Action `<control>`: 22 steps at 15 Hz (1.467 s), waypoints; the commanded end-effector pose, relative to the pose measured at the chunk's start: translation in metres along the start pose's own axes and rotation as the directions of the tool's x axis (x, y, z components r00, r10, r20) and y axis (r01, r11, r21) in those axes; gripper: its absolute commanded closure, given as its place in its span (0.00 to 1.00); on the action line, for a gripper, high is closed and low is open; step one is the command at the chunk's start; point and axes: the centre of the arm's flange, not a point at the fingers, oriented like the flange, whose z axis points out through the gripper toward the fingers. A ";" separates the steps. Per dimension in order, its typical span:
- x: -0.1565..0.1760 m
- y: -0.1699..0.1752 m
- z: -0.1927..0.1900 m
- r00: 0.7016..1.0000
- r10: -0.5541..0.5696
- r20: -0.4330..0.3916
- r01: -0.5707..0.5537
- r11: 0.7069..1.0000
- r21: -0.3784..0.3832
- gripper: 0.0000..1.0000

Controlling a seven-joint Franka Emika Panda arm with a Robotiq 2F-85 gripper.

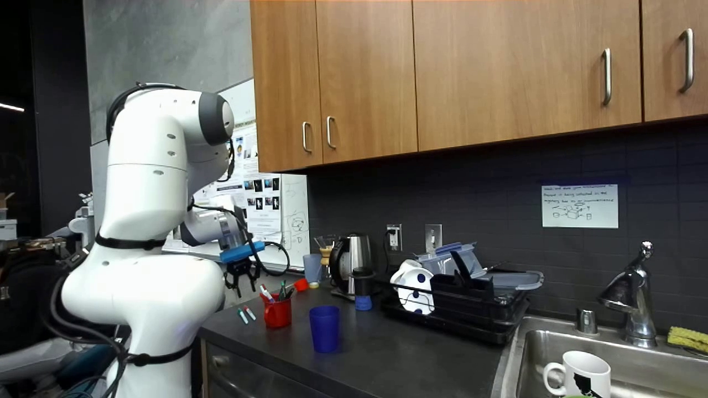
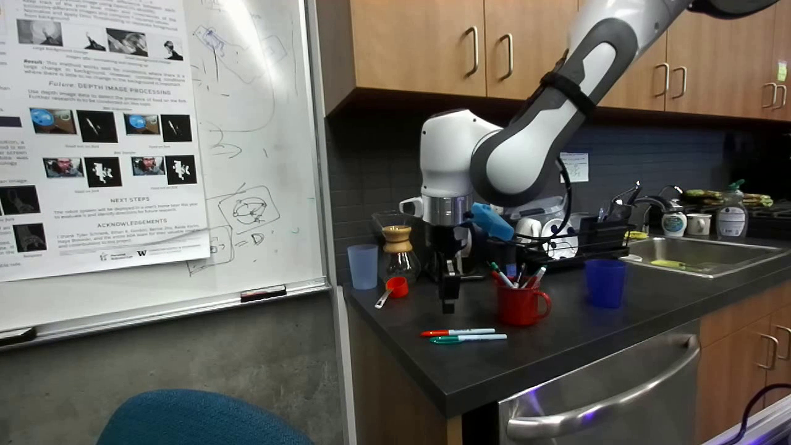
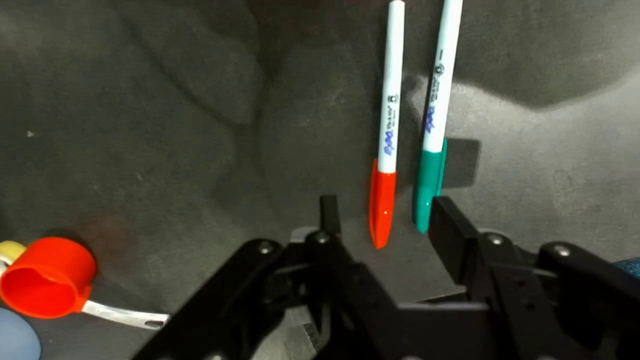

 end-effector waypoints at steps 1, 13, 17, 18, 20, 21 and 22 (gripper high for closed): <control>-0.007 0.007 0.010 1.000 0.003 0.022 -0.003 1.000 0.002 0.18; -0.012 0.012 0.053 0.999 0.012 0.040 -0.014 0.998 0.060 0.00; -0.013 0.012 0.062 1.000 0.011 0.029 -0.013 0.997 0.075 0.00; -0.014 0.013 0.065 1.000 0.012 0.023 -0.014 0.996 0.085 0.00; -0.014 0.013 0.071 1.000 0.014 0.022 -0.016 0.994 0.105 0.00; -0.014 0.014 0.073 1.000 0.013 0.019 -0.015 0.992 0.128 0.00; -0.015 0.014 0.076 1.000 0.014 0.020 -0.016 0.990 0.139 0.00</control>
